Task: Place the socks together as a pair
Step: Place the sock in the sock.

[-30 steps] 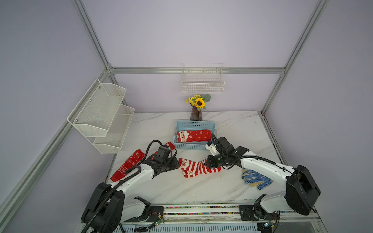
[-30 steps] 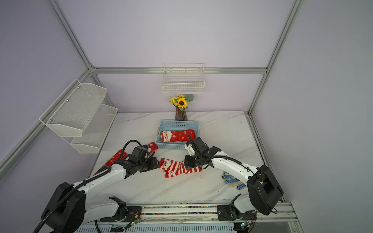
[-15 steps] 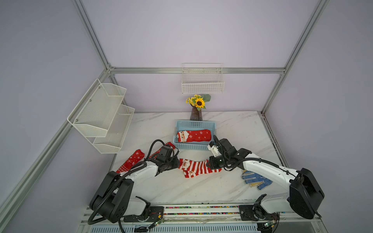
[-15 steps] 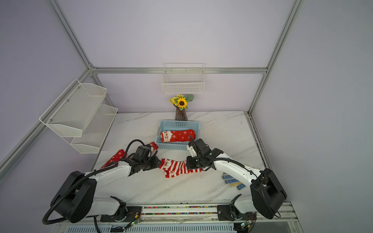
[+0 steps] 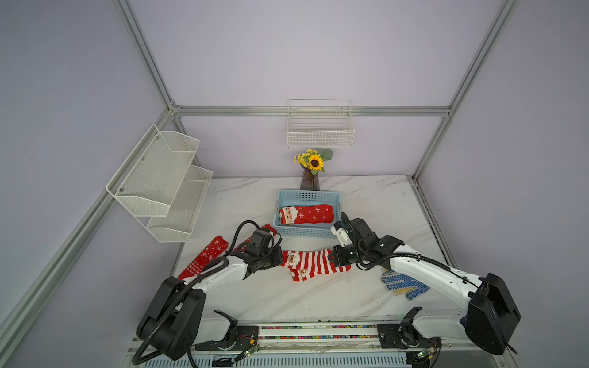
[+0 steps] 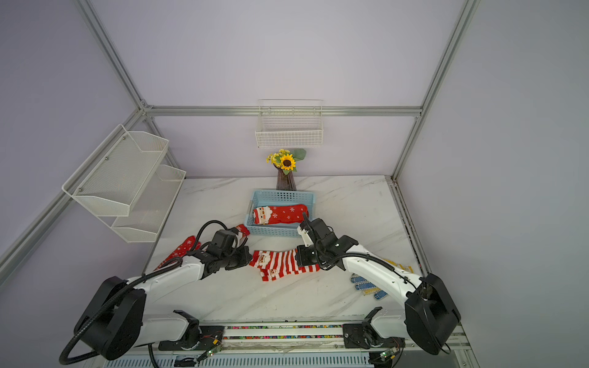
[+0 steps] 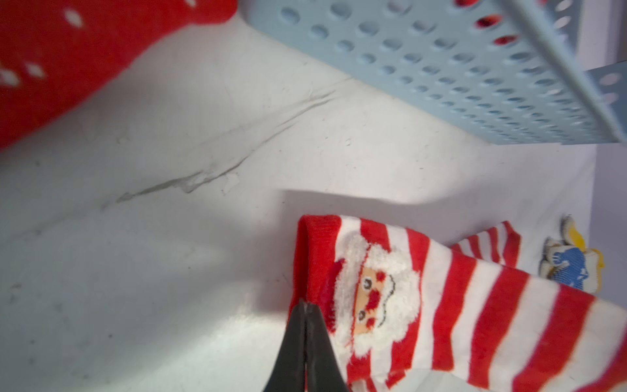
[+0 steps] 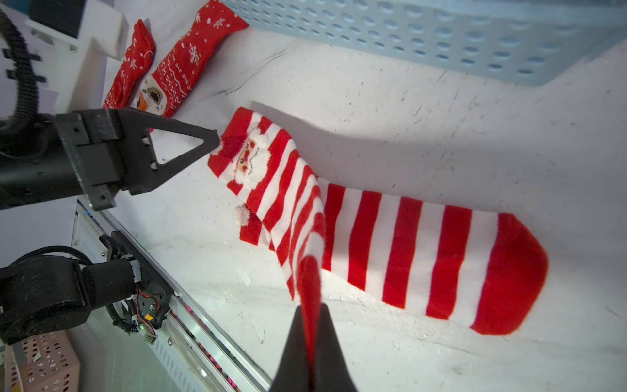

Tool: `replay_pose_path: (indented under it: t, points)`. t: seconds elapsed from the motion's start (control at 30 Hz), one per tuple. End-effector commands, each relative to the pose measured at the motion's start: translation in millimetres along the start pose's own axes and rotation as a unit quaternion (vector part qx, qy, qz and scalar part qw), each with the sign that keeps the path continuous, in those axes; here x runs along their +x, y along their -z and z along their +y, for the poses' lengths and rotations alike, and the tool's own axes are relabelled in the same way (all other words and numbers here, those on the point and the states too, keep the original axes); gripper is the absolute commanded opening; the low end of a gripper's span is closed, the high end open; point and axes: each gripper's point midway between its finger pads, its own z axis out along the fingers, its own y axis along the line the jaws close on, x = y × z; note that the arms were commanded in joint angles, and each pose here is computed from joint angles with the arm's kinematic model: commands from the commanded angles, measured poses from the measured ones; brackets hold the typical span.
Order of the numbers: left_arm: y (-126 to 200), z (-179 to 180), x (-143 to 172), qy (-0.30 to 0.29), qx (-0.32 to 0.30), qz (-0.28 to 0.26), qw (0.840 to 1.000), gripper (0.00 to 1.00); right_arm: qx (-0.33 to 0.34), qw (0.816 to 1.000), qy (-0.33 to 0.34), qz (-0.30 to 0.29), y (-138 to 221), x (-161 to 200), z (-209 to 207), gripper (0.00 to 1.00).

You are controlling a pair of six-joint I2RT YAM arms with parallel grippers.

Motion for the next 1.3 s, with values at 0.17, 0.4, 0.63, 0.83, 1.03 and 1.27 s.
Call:
replay_pose_path:
  t: [0.17,0.4,0.63,0.83,1.03,1.27]
  points:
    - [48.8,-65.8,0.0,-0.003,0.089,-0.055,0.995,0.00,0.041,0.998,0.053,-0.012,18.5,-18.3,-17.7,0.00]
    - [49.5,-79.1,28.1,0.004,0.082,-0.074,0.994,0.00,0.104,0.994,0.040,0.002,20.2,-29.9,-59.0,0.00]
    - [30.8,-69.7,35.0,-0.019,0.040,-0.070,0.997,0.00,0.117,0.992,0.029,0.049,-5.9,-23.9,-72.3,0.00]
    - [19.1,-70.7,35.7,-0.044,0.030,-0.064,0.997,0.00,0.138,0.989,0.016,0.059,-10.9,-15.7,-84.3,0.00]
    - [12.5,-65.0,37.9,-0.055,0.016,-0.060,0.997,0.00,0.139,0.988,-0.004,0.064,-11.0,-6.9,-86.9,0.00]
    - [5.6,-63.0,45.4,-0.052,0.019,-0.045,0.997,0.00,0.136,0.988,-0.022,0.068,-10.4,-0.8,-86.7,0.00]
